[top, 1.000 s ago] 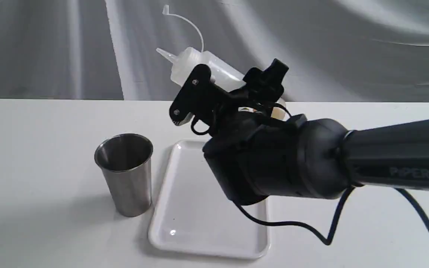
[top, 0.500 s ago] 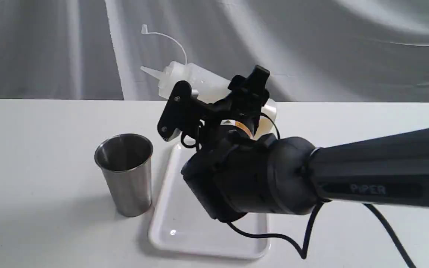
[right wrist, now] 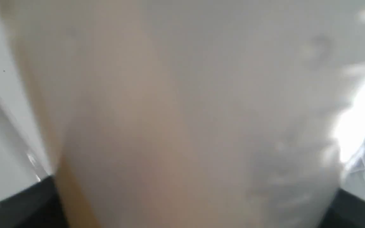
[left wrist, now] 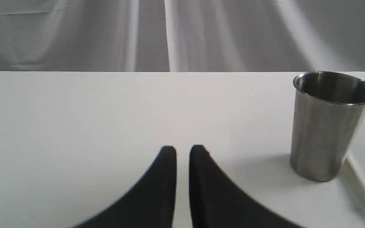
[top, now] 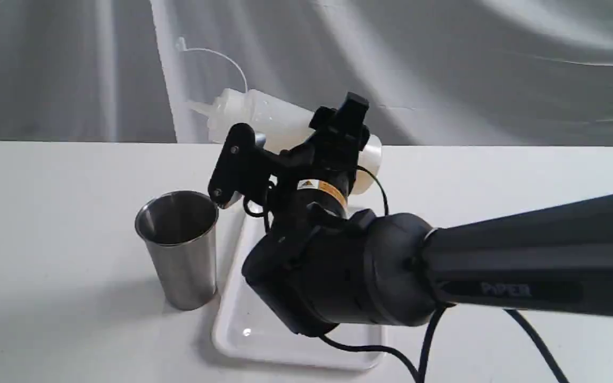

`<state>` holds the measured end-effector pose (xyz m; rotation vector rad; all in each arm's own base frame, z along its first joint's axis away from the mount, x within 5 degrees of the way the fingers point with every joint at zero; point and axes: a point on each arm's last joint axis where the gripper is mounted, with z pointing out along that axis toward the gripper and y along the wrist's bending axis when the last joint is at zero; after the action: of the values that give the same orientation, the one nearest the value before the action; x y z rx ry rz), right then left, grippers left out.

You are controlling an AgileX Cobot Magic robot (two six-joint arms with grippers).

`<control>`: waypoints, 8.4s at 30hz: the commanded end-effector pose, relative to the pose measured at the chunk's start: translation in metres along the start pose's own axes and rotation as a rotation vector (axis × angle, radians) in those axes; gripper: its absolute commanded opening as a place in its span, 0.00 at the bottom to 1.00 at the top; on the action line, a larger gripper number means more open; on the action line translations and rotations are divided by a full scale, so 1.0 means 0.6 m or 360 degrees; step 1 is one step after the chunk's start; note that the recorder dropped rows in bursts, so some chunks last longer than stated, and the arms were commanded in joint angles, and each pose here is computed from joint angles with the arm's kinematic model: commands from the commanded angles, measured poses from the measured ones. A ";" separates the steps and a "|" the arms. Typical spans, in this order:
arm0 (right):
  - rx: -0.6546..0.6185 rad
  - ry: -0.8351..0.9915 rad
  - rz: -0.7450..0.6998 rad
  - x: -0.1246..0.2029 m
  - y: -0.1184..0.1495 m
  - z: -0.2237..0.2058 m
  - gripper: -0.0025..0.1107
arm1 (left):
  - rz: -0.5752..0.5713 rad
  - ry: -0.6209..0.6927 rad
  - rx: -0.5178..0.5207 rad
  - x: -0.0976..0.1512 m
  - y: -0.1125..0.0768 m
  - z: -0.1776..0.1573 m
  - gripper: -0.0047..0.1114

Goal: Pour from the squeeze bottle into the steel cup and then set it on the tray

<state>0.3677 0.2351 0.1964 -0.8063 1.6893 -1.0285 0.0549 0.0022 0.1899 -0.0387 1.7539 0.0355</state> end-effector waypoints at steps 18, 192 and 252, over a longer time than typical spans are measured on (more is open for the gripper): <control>-0.0280 -0.0324 0.1138 -0.020 -0.124 -0.031 0.02 | -0.0006 -0.0008 0.0003 0.001 0.000 0.000 0.11; 0.0024 -0.0061 -0.1494 -0.039 -0.051 0.016 0.02 | -0.0001 -0.0008 0.0003 0.001 0.000 0.000 0.11; -0.0187 -0.0046 0.0699 0.012 -0.071 0.000 0.02 | -0.0006 -0.0008 0.0003 0.001 0.000 0.000 0.11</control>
<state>0.3680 0.2188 0.2182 -0.6163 1.8312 -0.6763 0.0549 0.0022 0.1899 -0.0387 1.7539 0.0355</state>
